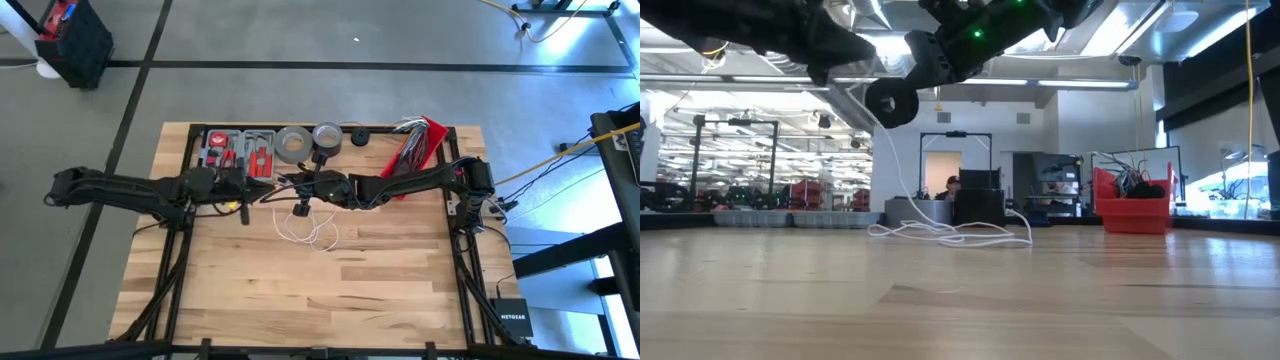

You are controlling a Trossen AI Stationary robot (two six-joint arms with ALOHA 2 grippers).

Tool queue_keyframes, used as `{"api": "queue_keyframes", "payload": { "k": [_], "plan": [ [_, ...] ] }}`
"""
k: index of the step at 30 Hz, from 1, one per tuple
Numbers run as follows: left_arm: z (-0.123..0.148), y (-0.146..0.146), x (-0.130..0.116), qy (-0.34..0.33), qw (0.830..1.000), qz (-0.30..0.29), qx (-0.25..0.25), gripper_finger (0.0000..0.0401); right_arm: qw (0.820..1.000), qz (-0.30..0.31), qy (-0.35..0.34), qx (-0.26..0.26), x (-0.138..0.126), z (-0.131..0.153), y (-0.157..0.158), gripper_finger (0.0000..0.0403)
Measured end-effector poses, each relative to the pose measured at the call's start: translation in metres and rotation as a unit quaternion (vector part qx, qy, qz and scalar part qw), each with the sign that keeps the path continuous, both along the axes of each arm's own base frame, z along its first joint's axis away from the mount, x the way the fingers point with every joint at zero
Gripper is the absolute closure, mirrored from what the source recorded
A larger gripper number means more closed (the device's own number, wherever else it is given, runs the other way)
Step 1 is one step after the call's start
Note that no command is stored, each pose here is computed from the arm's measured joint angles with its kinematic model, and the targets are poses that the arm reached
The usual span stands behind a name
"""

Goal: Coil cords
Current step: Coil the white wire on the black spool

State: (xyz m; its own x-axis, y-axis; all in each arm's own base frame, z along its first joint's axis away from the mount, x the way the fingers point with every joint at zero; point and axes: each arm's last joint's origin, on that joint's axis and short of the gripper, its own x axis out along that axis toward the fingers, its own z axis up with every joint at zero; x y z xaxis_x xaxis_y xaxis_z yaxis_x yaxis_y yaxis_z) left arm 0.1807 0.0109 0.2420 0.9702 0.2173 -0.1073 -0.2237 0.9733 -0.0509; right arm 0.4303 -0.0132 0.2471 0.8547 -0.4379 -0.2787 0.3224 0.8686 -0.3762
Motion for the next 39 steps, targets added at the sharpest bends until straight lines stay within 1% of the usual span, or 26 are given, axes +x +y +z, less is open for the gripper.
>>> {"api": "queue_keyframes", "payload": {
  "k": [7, 15, 21, 30, 35, 39],
  "plan": [
    [-0.016, 0.001, 0.02, 0.029, 1.0, 0.002, 0.0, 0.0396, 1.0, -0.002, -0.007, 0.005, 0.0, 0.001, 0.0, 0.0398],
    [-0.032, -0.001, 0.036, 0.048, 0.999, -0.004, 0.0, 0.0396, 0.998, -0.005, -0.053, 0.021, 0.002, 0.008, 0.001, 0.0398],
    [-0.042, -0.001, 0.041, 0.079, 0.997, -0.004, 0.02, 0.0396, 0.995, 0.002, -0.101, 0.025, 0.004, 0.017, 0.006, 0.0398],
    [-0.045, -0.001, 0.043, 0.092, 0.994, -0.012, 0.048, 0.0396, 0.99, 0.018, -0.141, 0.022, -0.008, 0.046, 0.028, 0.0398],
    [-0.053, -0.001, 0.041, 0.129, 0.99, -0.017, 0.051, 0.0396, 0.984, 0.016, -0.178, 0.0, -0.018, 0.067, 0.042, 0.0398],
    [-0.057, 0.0, 0.043, 0.144, 0.987, -0.021, 0.07, 0.0396, 0.978, 0.023, -0.205, -0.015, -0.022, 0.079, 0.048, 0.0398]
  ]
}}
